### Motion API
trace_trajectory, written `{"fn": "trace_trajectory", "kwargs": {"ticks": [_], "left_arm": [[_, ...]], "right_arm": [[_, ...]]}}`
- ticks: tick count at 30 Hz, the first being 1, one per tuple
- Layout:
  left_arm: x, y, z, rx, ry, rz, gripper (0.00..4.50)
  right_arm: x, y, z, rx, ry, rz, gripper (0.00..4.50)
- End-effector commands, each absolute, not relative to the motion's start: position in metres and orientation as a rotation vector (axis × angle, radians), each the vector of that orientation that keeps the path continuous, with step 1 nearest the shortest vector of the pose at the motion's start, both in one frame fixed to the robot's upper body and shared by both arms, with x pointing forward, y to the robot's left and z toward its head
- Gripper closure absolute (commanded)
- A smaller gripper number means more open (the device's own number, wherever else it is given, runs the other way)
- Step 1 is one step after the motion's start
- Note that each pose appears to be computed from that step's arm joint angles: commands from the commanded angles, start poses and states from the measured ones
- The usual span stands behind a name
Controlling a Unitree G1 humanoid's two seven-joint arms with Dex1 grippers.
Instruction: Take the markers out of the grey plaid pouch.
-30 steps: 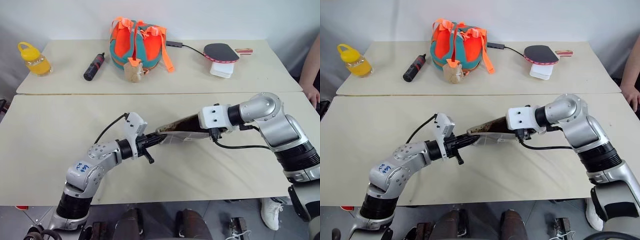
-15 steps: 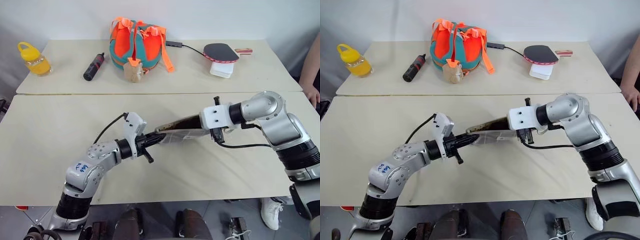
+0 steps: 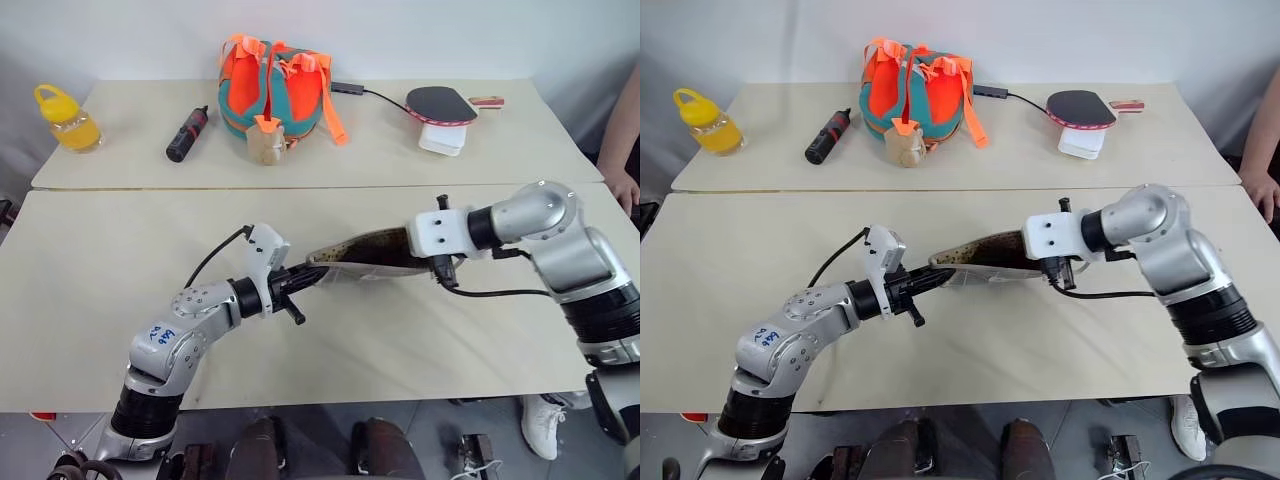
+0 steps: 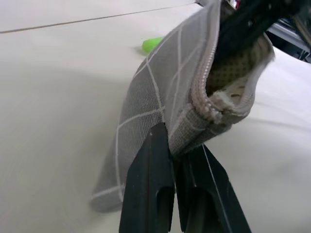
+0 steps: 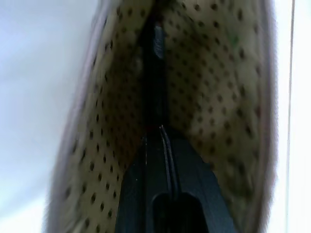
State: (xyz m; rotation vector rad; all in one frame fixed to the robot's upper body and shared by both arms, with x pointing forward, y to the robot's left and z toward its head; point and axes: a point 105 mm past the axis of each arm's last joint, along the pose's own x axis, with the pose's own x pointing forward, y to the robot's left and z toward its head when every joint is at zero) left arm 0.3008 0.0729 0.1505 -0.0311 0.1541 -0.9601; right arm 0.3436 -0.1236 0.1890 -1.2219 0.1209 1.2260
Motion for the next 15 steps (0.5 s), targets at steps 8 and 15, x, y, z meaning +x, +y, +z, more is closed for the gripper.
{"fn": "trace_trajectory", "kwargs": {"ticks": [8, 15], "left_arm": [[0.300, 0.072, 0.156, -0.107, 0.161, -0.982, 4.50], [0.291, 0.062, 0.155, -0.226, 0.240, -1.081, 4.50]], "right_arm": [[0.347, -0.117, 0.188, -1.237, 0.099, 1.194, 2.55], [0.349, -0.110, 0.189, -1.245, 0.084, 1.178, 2.55]]}}
